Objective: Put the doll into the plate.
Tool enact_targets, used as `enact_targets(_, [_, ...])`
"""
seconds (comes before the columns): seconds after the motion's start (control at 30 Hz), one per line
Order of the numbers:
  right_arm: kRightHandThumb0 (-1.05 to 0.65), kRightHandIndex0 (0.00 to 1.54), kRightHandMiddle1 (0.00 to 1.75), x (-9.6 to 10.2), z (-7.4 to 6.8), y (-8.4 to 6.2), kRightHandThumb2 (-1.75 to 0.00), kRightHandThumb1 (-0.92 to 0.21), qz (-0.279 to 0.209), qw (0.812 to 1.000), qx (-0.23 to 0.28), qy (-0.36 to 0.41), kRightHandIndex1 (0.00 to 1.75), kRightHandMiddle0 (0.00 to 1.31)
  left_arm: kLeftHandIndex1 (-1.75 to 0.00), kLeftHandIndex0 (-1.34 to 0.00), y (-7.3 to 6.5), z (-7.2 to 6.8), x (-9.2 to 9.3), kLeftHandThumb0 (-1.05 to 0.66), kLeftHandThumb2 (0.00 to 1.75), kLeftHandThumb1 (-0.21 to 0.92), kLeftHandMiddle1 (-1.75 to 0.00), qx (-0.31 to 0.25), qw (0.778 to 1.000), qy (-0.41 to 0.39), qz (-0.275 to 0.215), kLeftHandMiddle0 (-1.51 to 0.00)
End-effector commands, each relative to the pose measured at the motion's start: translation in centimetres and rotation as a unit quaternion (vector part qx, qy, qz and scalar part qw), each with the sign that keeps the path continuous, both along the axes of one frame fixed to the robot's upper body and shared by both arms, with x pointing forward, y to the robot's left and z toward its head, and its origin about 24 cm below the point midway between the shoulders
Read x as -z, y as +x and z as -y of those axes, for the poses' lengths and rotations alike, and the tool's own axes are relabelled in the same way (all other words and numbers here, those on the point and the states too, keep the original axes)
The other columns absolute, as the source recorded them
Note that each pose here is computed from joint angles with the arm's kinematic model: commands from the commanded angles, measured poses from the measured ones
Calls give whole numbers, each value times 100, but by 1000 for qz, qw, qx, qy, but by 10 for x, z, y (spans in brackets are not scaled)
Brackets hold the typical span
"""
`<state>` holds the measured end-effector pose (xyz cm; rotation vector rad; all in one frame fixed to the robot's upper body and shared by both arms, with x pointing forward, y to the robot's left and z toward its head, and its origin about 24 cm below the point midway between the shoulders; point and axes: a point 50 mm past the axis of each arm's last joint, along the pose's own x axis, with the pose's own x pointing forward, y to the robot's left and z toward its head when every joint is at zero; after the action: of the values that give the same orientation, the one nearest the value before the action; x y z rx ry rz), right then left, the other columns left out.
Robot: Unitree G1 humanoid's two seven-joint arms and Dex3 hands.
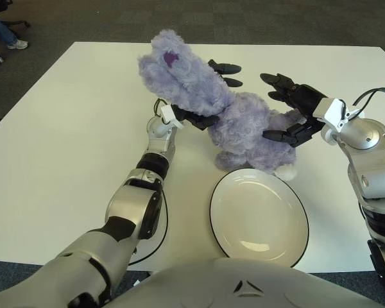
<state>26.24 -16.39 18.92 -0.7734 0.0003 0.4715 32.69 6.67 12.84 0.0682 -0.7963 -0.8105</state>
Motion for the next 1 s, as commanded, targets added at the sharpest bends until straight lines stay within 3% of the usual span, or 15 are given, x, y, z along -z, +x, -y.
enact_targets(0.0, [-73, 10, 29, 1, -4, -1, -79, -37, -14, 1000, -18, 11, 121, 0, -106, 0, 0, 1, -3, -81, 61, 70, -77, 6, 1000, 1, 5, -30])
enact_targets(0.03, [-71, 11, 33, 2, -5, -1, -81, -34, -16, 1000, -19, 11, 137, 0, -107, 0, 0, 1, -3, -82, 61, 71, -78, 6, 1000, 1, 5, -31])
enact_targets(0.1, [-68, 13, 38, 3, -5, -1, -84, -31, -24, 999, -21, 10, 152, 0, -109, 0, 0, 1, -3, -83, 60, 73, -78, 7, 1000, -2, 8, -32])
enact_targets(0.23, [-62, 21, 44, 6, -7, -1, -89, -27, -44, 998, -30, 22, 169, 0, -113, 0, -1, 2, -4, -82, 59, 76, -79, 5, 1000, -4, 16, -33])
enact_targets(0.73, [-56, 44, 43, 13, -11, -2, -91, -27, -94, 992, -57, 61, 175, 0, -114, 0, -1, 3, -6, -79, 59, 74, -80, -6, 999, 23, 30, -31])
enact_targets(0.97, [-49, 54, 31, 17, -16, -3, -92, -26, -135, 987, -75, 46, 175, 0, -112, 0, 0, 4, -8, -83, 59, 77, -76, -7, 999, 35, 36, -23])
